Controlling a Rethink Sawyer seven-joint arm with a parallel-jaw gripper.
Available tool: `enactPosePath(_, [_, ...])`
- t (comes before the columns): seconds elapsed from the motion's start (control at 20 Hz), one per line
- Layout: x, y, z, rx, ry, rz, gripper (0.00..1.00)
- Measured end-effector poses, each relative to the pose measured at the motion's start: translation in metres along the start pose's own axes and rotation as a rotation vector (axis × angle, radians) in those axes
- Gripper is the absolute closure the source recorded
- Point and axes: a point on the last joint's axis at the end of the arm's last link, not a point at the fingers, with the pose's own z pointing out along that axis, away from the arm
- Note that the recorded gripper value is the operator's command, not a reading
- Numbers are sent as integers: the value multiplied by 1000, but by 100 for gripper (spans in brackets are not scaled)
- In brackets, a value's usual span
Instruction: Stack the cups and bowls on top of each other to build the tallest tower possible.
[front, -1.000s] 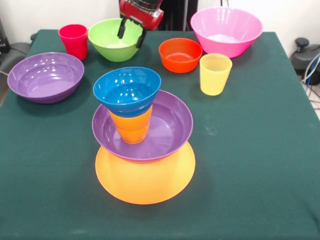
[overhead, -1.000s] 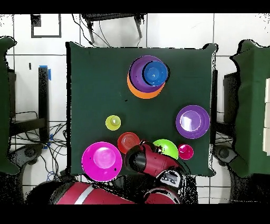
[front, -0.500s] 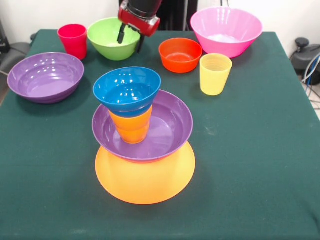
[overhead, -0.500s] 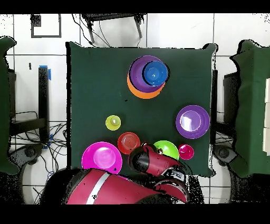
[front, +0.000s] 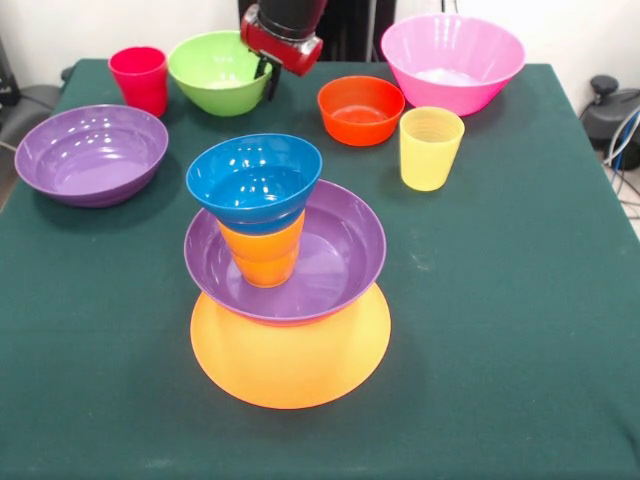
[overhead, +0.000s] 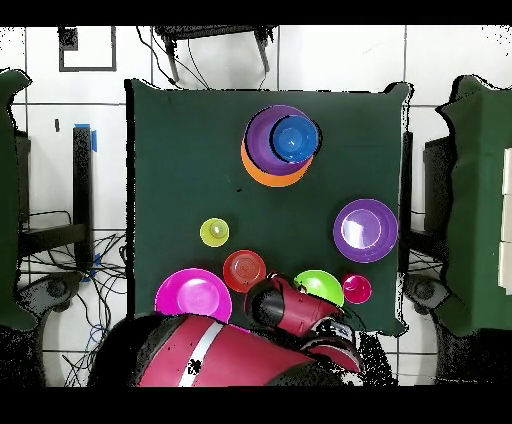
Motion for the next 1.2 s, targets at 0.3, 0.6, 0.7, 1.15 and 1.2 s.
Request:
enactPosePath(0.3, [-2,5,-23,-6,33,3,100])
enactPosePath(0.6, [4,30,-64,10,96,-58,100])
enactPosePath(0.7, [5,40,-79,22,104,-87,100])
enactPosePath(1.15, [-39,108,-138,64,-92,-239,100])
enactPosePath(1.2, [-48,114,-143,57,-116,-245,100])
